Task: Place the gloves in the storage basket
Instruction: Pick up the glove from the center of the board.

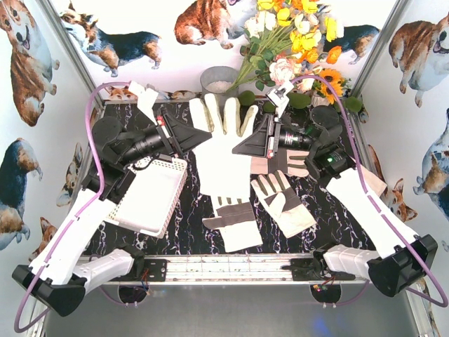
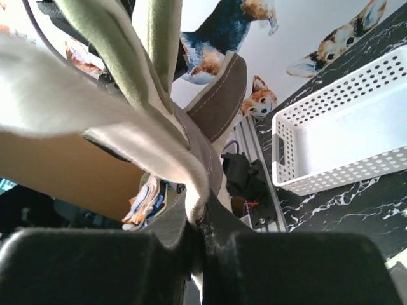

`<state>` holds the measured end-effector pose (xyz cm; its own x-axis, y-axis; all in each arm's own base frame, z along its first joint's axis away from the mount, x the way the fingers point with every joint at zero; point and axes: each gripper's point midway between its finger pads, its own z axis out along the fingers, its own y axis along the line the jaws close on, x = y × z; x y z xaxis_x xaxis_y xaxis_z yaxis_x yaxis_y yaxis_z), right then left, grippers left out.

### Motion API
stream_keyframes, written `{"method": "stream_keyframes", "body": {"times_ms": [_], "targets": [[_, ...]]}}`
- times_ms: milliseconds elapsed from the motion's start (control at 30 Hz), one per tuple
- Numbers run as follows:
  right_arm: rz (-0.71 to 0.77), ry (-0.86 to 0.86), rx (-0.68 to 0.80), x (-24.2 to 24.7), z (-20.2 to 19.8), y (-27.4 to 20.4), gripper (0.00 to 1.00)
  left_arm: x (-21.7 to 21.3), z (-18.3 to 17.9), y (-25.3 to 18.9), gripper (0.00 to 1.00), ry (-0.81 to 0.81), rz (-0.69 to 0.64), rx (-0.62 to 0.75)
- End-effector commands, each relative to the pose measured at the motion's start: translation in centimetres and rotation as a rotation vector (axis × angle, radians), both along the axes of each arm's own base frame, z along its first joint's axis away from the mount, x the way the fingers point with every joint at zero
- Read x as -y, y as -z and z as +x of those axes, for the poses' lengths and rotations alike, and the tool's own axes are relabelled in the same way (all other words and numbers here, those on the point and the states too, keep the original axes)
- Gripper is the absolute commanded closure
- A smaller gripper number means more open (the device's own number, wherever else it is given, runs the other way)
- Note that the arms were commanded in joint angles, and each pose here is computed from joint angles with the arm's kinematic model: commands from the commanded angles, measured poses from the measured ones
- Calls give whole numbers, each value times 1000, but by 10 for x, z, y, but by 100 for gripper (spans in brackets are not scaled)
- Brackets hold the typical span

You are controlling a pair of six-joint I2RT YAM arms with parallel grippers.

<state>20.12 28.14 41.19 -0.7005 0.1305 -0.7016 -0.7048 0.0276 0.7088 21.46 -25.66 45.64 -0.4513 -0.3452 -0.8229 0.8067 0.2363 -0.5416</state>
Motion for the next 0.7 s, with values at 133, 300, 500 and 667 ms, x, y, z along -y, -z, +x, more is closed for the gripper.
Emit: {"method": "stream_keyframes", "body": {"times_ms": [133, 300, 500, 667], "targets": [[11, 41, 89, 12, -18, -31, 100, -8, -6, 15, 59, -48, 57, 20], [-2, -27, 85, 15, -34, -35, 100, -10, -6, 39, 11, -41, 147, 34], [0, -142, 77, 20, -59, -44, 100, 1, -12, 45, 0, 62, 159, 61], [-7, -208, 73, 24, -73, -46, 100, 12, -25, 41, 0, 206, 152, 78]]}}
